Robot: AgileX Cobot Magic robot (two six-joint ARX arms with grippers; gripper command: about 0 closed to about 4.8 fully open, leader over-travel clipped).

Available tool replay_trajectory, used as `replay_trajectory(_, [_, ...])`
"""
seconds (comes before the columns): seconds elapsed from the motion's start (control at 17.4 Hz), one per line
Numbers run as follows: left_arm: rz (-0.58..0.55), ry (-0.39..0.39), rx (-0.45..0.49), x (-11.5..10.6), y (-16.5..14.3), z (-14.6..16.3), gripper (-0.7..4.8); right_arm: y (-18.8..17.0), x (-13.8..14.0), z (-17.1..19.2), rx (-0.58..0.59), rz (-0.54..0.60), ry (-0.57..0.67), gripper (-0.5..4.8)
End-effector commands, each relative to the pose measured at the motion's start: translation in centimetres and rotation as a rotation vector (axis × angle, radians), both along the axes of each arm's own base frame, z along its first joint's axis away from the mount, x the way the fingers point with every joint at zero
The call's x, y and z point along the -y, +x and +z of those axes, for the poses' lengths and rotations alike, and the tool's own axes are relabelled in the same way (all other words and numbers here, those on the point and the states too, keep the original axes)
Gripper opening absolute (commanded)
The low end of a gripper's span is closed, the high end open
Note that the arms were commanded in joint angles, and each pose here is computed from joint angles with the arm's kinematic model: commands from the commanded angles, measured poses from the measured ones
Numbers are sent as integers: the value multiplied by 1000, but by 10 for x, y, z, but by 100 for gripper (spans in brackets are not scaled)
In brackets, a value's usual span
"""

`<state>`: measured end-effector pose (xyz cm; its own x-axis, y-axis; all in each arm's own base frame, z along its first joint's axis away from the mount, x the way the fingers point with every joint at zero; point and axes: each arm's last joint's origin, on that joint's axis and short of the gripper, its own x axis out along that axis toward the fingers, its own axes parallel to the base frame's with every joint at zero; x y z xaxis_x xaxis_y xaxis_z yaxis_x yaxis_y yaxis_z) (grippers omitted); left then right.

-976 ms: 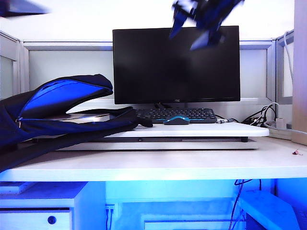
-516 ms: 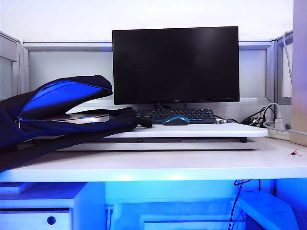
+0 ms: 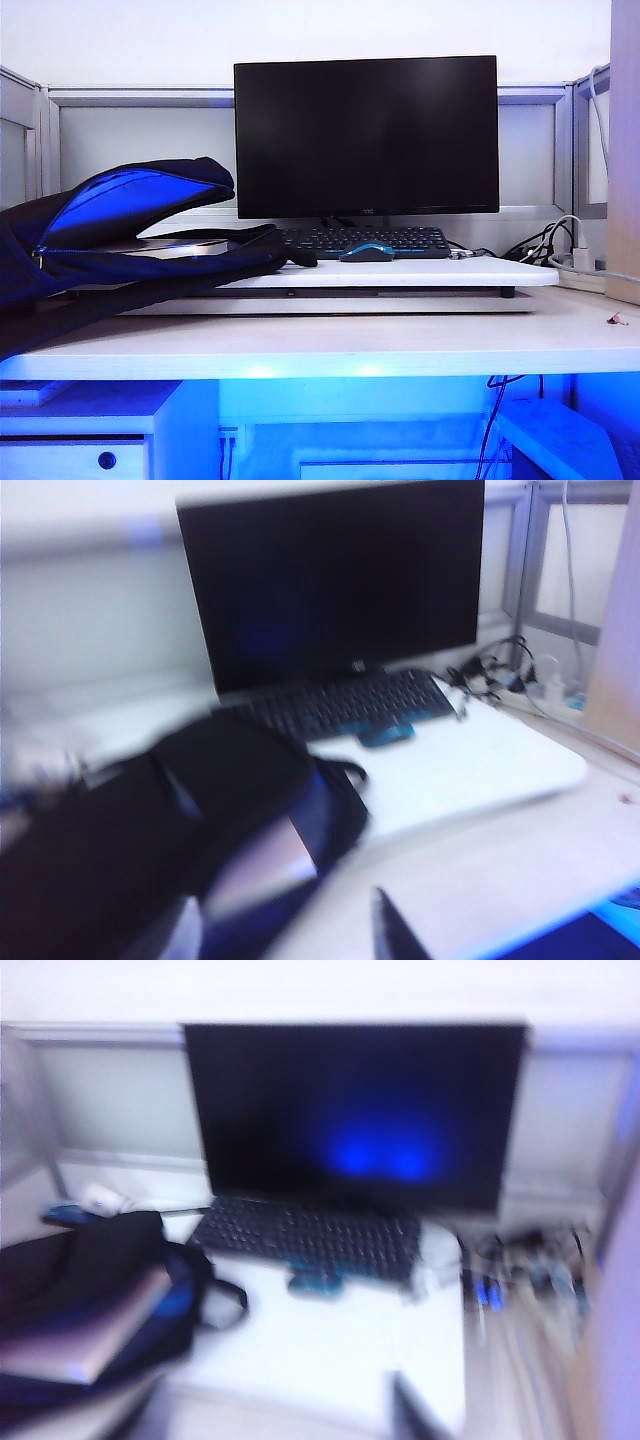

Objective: Pick up the book on the desk and put it into the open backpack.

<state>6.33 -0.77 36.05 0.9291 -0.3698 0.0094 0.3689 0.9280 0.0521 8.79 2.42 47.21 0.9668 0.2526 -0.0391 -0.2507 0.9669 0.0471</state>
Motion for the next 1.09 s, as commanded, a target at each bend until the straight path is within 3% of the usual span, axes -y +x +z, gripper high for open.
replay_trajectory(0.06, [20, -35, 24, 0, -11, -29, 201, -19, 6, -61, 15, -11, 22, 51])
replay_trajectory(0.11, [37, -36, 24, 0, -13, -38, 176, -23, 7, -81, 29, -15, 35, -13])
replay_trajectory(0.34, [55, -37, 0, 0, -14, -81, 90, -35, 13, -171, 3, -105, 162, -6])
replay_trajectory(0.4, [54, -38, -9, 0, -13, -90, 49, -35, 13, -188, -3, -124, 172, -6])
replay_trajectory(0.52, [56, -39, -37, -1, -8, -105, 16, -32, 13, -217, -2, -138, 172, -6])
replay_trajectory(0.75, [87, -60, -14, -3, 3, -120, -6, -10, 6, -263, -50, -143, 144, -6])
replay_trajectory(0.8, [163, -81, -22, -5, 9, -129, -6, -2, 5, -285, -66, -172, 134, -6])
replay_trajectory(0.98, [177, -81, -75, -6, 20, -157, -6, 4, 3, -315, -150, -171, 76, -6])
replay_trajectory(1.09, [176, -81, -80, -7, 25, -171, -6, 4, 3, -317, -148, -166, 15, -6])
